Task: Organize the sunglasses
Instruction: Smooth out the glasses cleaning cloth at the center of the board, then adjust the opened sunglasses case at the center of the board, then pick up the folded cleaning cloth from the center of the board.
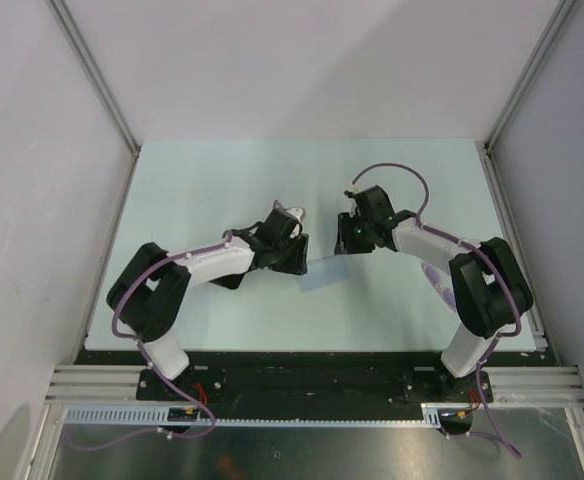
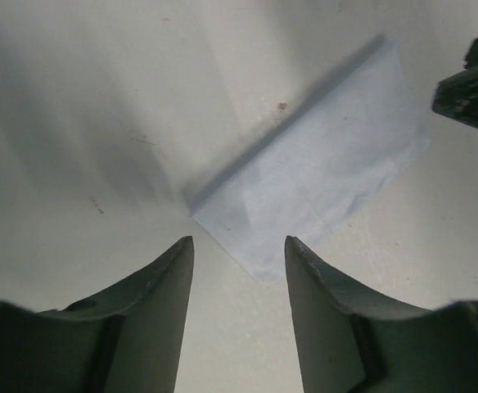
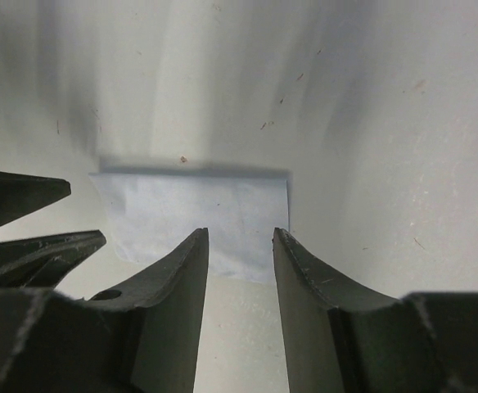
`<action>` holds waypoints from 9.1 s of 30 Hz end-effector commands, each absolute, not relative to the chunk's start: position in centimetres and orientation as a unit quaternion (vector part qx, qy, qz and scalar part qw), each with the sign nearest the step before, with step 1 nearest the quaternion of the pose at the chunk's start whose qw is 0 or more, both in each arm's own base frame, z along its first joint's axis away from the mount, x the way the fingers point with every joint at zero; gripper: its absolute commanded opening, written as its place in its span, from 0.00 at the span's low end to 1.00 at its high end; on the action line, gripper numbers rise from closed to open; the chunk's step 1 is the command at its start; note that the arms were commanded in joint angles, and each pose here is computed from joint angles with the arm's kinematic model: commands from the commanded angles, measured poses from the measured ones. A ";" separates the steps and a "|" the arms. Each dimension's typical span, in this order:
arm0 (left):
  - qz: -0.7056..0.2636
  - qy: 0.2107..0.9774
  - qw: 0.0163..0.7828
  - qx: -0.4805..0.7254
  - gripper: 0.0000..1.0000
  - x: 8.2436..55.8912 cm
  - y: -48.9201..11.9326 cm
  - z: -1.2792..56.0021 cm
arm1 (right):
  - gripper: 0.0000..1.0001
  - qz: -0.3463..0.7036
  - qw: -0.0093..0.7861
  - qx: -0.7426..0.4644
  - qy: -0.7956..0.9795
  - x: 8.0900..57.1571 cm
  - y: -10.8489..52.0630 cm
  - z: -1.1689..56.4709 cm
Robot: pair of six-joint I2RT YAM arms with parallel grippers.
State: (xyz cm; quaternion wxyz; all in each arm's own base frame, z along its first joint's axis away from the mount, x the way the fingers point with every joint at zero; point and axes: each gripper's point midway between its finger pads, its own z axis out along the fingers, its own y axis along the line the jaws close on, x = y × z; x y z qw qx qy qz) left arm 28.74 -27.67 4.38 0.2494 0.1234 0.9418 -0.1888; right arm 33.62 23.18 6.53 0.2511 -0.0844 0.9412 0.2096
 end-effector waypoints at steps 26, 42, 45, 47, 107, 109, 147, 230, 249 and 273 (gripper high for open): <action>-0.212 0.941 0.238 0.110 0.14 32.4 -29.7 3.1 | 0.19 0.273 0.212 -0.066 0.936 34.6 26.7 2.6; -0.170 0.948 0.247 0.109 0.13 33.3 -27.4 1.6 | 0.19 0.247 0.218 -0.056 0.942 36.1 25.6 1.7; -0.162 0.947 0.256 0.103 0.13 33.4 -26.4 2.1 | 0.18 0.239 0.226 -0.049 0.943 36.6 24.7 2.2; -0.158 0.947 0.263 0.101 0.15 33.4 -25.7 2.5 | 0.18 0.234 0.237 -0.044 0.942 37.1 24.0 2.9; 0.019 0.954 0.274 0.122 0.36 41.8 -9.2 4.3 | 0.36 0.225 0.283 -0.095 0.928 38.3 25.4 8.7; 0.016 0.951 0.280 0.129 0.24 42.3 -9.5 4.6 | 0.36 0.224 0.282 -0.094 0.928 38.2 25.3 8.6; 0.272 0.767 0.331 0.478 0.10 43.4 -18.4 6.2 | 0.35 0.218 0.271 -0.045 0.937 38.2 22.2 8.2; -0.163 0.962 0.150 -0.157 0.57 27.2 -27.1 1.0 | 0.38 0.204 0.151 -0.027 0.967 31.8 20.3 3.2; -0.159 0.964 0.152 -0.149 0.52 28.1 -26.9 0.1 | 0.37 0.199 0.138 -0.043 0.969 31.7 21.6 0.6; -0.167 0.968 0.141 -0.126 0.18 27.8 -27.3 -0.5 | 0.25 0.191 0.150 -0.039 0.969 32.0 21.6 1.0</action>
